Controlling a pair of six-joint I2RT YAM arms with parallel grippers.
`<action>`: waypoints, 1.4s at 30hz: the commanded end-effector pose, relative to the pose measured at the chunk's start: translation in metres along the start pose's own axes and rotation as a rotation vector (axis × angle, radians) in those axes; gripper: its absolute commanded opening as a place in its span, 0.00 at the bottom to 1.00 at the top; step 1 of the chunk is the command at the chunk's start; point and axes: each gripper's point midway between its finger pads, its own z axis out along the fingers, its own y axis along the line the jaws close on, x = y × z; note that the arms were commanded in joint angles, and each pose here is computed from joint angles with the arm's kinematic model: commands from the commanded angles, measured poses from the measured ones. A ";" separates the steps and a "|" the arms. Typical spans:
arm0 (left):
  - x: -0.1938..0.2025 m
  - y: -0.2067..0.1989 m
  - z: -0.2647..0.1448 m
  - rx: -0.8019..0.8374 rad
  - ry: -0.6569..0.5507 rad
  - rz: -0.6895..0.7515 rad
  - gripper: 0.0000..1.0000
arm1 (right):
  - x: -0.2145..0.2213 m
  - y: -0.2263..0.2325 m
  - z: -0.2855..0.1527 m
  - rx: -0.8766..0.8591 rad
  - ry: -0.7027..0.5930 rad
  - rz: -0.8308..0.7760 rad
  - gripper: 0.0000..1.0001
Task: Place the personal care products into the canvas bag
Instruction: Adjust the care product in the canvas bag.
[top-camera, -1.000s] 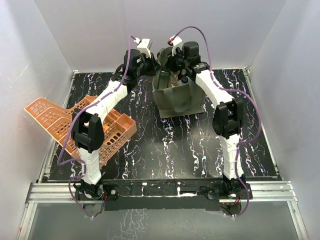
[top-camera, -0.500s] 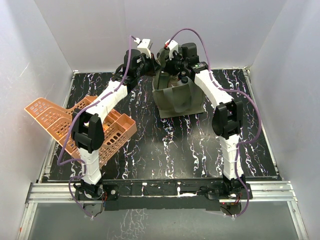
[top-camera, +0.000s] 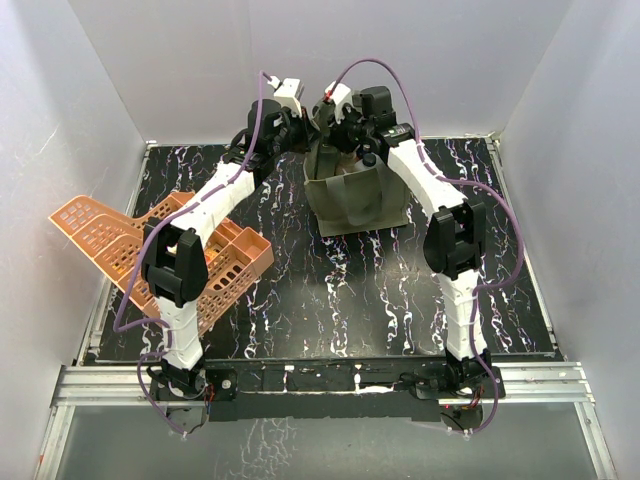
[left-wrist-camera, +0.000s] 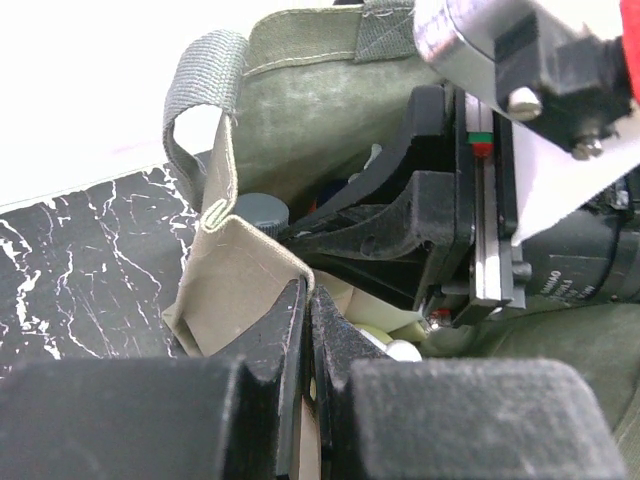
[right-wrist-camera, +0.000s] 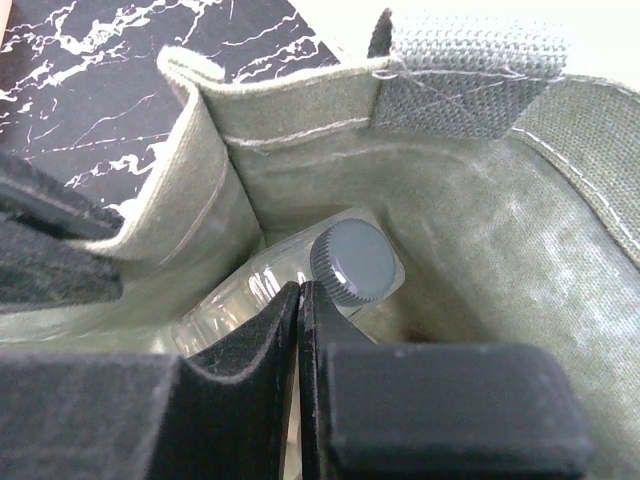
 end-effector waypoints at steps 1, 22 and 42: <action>-0.094 -0.033 -0.041 0.022 -0.240 0.036 0.00 | 0.060 0.051 -0.011 -0.145 0.231 0.091 0.08; -0.097 -0.022 -0.044 -0.038 -0.254 0.033 0.00 | -0.027 0.033 -0.023 -0.139 -0.030 0.123 0.16; -0.093 -0.024 -0.044 -0.023 -0.248 0.056 0.00 | -0.084 -0.039 -0.022 0.170 -0.251 0.107 0.48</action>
